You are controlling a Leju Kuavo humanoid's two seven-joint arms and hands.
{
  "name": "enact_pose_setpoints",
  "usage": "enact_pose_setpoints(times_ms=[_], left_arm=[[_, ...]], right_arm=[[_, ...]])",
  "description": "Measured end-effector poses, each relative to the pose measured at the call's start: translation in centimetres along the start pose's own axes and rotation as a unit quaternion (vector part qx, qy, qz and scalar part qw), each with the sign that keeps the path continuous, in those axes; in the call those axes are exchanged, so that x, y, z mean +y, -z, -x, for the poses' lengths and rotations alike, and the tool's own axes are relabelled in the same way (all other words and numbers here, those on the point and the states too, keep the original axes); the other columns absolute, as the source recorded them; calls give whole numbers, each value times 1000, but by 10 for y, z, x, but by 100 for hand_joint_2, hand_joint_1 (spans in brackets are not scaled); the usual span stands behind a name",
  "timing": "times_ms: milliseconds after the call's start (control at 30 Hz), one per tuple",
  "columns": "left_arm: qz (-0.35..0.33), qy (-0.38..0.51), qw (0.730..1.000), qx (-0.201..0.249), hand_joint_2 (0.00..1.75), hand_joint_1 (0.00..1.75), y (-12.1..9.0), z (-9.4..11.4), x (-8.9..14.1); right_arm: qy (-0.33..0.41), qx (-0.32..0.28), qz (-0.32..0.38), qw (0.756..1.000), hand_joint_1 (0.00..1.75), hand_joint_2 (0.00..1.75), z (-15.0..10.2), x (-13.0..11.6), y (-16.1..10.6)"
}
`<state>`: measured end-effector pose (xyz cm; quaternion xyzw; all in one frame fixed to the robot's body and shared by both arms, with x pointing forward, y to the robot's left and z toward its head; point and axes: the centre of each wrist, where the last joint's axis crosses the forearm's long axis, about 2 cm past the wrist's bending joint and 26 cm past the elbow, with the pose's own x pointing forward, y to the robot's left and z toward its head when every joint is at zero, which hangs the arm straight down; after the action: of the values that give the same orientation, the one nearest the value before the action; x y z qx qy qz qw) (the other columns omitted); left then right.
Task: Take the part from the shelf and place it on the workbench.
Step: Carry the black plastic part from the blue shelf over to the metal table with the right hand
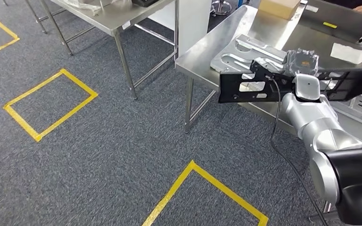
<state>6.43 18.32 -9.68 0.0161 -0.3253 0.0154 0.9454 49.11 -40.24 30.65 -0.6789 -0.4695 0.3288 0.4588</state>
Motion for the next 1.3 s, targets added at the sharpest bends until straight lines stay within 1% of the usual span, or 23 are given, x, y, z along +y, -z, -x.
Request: enact_pose_setpoints(times_ms=[300,533,633,900,1100,1233,1300], left_arm=[[14,-4,1000,1,175,0,0,-1,-1],[36,-2,999,6,175,0,3,-7,-2],[36,1,999,11,175,0,3,-6,-2],[33,11,999,21,175,0,0,2,1],[24,14,999,18,175,0,1,-1,2],[26,13,999,21,175,0,0,0,-1],[29,12,999,23,175,0,-1,2,-1]], right_arm=[[-5,6,0,1000,175,175,6,3,-1],[-18,14,22,999,175,175,11,0,1],[-23,12,25,999,175,175,10,0,1],[-25,2,12,1000,175,175,7,12,-8],[-26,0,3,1000,175,175,10,21,-14],[-28,0,-19,999,175,175,13,37,-25],[-28,0,-25,999,175,175,15,41,-28]])
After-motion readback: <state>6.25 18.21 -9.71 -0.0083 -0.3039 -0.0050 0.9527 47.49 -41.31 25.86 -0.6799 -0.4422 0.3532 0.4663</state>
